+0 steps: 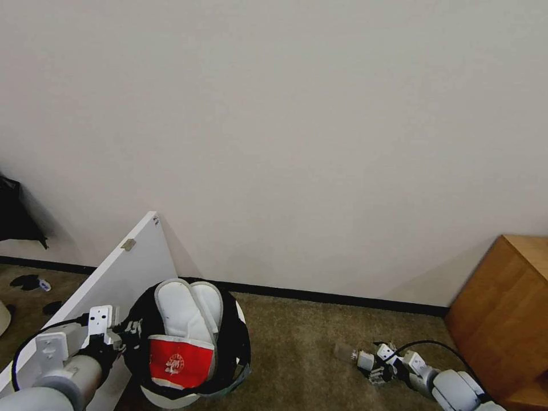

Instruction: Pick up the trash bin, then pick up the garbage from the floor and place it into the trash bin.

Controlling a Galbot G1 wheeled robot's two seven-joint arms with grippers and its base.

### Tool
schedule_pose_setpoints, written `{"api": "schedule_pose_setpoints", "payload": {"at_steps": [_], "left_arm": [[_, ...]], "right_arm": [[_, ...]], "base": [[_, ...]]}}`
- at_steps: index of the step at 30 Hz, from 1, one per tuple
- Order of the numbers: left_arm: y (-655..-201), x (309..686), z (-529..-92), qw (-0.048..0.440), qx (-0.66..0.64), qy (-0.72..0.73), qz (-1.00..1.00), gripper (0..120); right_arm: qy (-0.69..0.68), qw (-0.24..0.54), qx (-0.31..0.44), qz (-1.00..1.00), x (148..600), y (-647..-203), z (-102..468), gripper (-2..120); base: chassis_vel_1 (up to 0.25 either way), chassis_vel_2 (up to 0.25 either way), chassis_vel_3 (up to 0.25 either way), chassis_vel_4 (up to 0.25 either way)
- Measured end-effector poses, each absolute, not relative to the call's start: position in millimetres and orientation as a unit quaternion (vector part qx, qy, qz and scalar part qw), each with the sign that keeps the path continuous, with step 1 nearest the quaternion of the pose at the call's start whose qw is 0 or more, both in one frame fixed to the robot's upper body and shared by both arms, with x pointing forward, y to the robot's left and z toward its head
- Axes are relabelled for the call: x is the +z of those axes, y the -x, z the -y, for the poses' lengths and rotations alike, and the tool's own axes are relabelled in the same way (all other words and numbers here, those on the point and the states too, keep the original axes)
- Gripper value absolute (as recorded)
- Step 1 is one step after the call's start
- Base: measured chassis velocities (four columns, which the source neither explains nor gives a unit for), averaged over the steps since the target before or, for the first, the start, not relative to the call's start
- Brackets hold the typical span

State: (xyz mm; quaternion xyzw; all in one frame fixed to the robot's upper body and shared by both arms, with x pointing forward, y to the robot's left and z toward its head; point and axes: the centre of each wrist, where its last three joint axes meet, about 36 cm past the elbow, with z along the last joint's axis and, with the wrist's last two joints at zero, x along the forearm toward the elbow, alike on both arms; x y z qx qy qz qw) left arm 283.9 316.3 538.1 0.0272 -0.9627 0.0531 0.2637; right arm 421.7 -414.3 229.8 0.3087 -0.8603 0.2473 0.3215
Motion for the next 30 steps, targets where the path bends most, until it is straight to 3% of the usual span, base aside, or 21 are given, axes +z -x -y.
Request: {"api": "schedule_pose_setpoints", "payload": {"at_steps": [30], "left_arm": [[-282.7,539.4,-316.0,0.262,0.054,-0.028,0.963,4]], "right_arm": [[-0.315,0.335,0.228,0.858,198.4,-441.9,389.5,100]], "base": [[0.0,0.0,0.0,0.0]]}}
